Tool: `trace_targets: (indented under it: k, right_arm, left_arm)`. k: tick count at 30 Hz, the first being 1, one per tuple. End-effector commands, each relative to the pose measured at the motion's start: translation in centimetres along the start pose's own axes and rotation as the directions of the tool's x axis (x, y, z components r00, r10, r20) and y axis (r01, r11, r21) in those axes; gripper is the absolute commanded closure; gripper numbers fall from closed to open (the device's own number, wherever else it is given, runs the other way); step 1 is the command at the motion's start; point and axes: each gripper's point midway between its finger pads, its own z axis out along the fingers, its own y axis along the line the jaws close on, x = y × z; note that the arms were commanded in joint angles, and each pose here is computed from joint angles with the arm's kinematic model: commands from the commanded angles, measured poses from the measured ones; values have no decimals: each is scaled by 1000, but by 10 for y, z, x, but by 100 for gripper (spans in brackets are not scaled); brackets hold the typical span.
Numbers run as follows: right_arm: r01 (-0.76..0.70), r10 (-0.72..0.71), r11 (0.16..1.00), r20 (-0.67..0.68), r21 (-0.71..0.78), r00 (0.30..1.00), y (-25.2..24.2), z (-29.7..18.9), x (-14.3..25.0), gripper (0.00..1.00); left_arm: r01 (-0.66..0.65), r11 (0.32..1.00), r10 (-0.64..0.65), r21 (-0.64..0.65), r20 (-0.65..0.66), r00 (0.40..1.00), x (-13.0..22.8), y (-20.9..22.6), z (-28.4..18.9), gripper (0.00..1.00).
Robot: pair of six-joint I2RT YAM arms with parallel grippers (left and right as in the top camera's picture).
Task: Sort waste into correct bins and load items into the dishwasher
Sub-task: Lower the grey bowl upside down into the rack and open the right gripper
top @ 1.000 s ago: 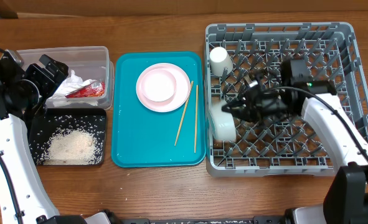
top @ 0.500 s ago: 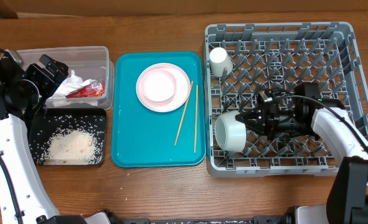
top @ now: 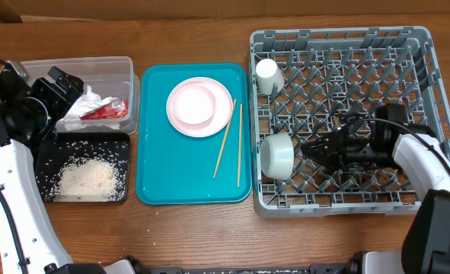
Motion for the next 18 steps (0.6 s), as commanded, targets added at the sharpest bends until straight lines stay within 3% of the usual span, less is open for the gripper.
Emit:
trace_targets:
  k: [1, 12, 18]
  right_arm:
    - [-7, 4, 999, 50, 45, 999, -11, -11, -8, 84]
    - [86, -119, 961, 113, 264, 987, 25, -39, -25, 86]
    - [208, -267, 884, 86, 418, 960, 55, -29, -14, 96]
  left_arm:
    - [-5, 1000, 5, 13, 17, 1000, -5, -8, -5, 0]
    - [-5, 1000, 5, 13, 17, 1000, -5, -8, -5, 0]
    - [-5, 1000, 5, 13, 17, 1000, -5, -8, -5, 0]
